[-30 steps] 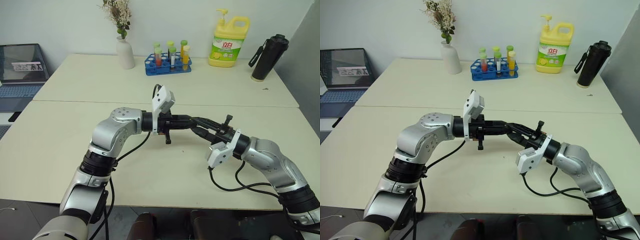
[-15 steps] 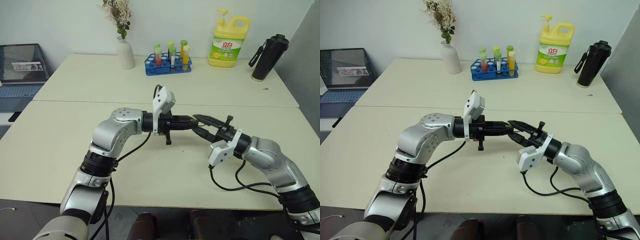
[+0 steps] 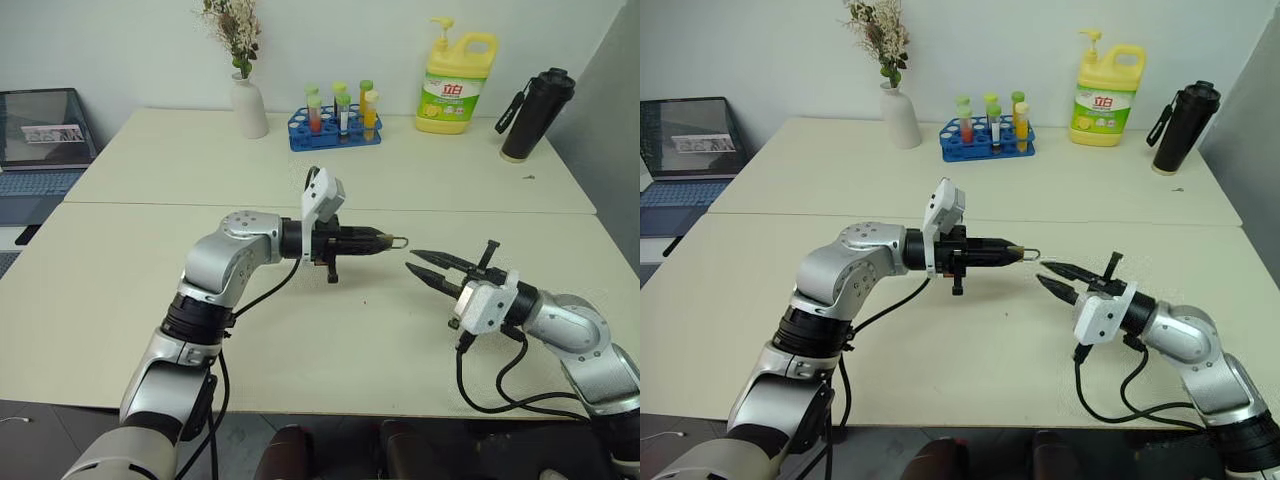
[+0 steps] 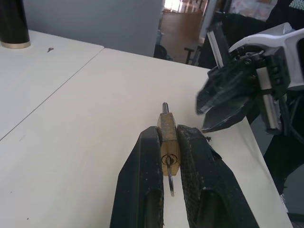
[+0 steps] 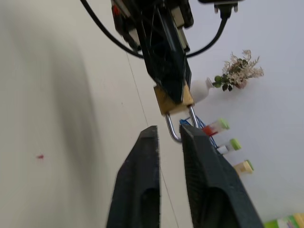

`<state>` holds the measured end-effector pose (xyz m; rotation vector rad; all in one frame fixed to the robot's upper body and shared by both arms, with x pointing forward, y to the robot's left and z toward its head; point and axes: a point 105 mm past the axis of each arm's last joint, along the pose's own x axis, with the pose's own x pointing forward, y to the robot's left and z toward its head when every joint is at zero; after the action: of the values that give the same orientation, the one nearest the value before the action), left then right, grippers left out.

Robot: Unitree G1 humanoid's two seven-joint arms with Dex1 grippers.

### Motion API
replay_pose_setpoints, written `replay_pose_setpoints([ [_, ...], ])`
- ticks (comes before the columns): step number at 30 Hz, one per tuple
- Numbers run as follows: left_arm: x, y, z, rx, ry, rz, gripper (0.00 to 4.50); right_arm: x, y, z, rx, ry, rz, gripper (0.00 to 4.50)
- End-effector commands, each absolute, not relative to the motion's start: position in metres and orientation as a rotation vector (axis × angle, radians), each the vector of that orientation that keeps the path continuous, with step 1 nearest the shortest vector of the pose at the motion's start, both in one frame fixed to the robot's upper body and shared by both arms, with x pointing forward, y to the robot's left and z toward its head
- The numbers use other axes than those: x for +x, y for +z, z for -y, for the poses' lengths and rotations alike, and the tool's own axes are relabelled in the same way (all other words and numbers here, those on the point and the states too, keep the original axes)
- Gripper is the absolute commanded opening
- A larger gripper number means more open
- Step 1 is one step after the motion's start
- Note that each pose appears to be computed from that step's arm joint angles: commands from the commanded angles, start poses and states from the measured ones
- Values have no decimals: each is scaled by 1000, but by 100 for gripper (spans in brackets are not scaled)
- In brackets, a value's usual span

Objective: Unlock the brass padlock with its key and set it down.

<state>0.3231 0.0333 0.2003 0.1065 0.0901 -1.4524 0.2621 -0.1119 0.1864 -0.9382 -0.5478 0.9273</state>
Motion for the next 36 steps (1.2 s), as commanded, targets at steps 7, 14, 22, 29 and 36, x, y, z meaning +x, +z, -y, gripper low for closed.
replay_pose_setpoints([
  [7, 314, 216, -35, 151, -1520, -31, 17, 264, 208, 103, -881, 933, 581, 0],
  [14, 307, 213, -37, 179, -1550, -28, 17, 273, 207, 108, -883, 916, 553, 0],
  [22, 302, 211, -39, 195, -1572, -30, 17, 278, 201, 112, -906, 936, 531, 0],
  [29, 297, 213, -41, 190, -1608, -29, 17, 276, 195, 109, -929, 1003, 524, 0],
  [36, 291, 214, -42, 158, -1636, -40, 17, 275, 189, 108, -927, 1048, 517, 0],
])
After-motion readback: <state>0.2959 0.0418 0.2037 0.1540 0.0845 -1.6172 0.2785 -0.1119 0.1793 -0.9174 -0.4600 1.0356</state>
